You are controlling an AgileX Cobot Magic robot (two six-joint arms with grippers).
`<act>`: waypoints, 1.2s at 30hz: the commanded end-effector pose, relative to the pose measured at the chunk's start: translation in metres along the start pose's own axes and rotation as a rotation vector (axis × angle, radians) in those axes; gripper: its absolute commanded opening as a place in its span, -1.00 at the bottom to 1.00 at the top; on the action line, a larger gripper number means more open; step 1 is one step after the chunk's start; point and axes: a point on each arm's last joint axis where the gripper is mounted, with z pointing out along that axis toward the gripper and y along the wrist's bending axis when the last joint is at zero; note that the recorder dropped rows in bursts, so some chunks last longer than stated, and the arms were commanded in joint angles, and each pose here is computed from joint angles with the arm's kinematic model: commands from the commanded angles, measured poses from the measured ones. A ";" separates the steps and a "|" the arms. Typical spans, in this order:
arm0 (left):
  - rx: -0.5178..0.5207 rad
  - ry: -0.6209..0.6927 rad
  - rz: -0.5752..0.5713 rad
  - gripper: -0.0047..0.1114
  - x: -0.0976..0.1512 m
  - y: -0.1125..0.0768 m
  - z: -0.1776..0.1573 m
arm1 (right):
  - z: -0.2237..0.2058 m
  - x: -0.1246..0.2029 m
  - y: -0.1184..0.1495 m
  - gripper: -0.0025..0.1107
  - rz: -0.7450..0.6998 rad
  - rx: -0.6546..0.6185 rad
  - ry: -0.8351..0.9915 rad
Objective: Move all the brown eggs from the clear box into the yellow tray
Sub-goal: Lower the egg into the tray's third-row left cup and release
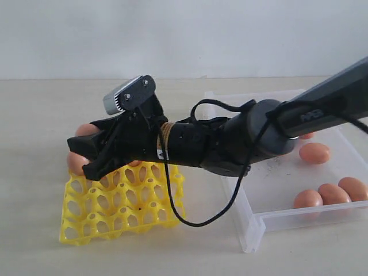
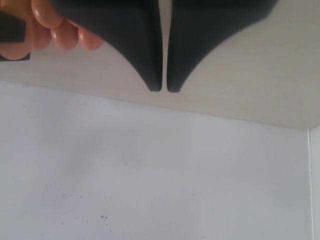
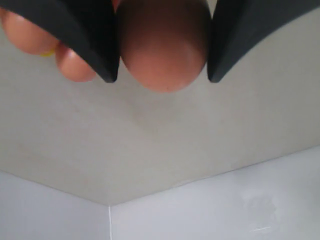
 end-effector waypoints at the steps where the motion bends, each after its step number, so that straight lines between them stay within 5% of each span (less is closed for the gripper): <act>1: 0.002 -0.002 -0.018 -0.85 0.001 0.000 0.000 | 0.019 0.006 0.007 -0.96 -0.033 -0.068 -0.002; 15: 0.002 0.000 -0.018 -0.85 0.001 0.000 0.000 | 0.045 0.017 0.003 -0.96 -0.044 -0.074 0.094; 20: 0.002 0.000 -0.018 -0.85 0.001 0.000 0.000 | 0.045 0.024 0.004 -0.96 -0.222 -0.112 0.217; 36: 0.002 -0.002 -0.018 -0.85 0.001 0.000 0.000 | 0.051 0.013 0.003 -0.96 -0.267 -0.125 0.199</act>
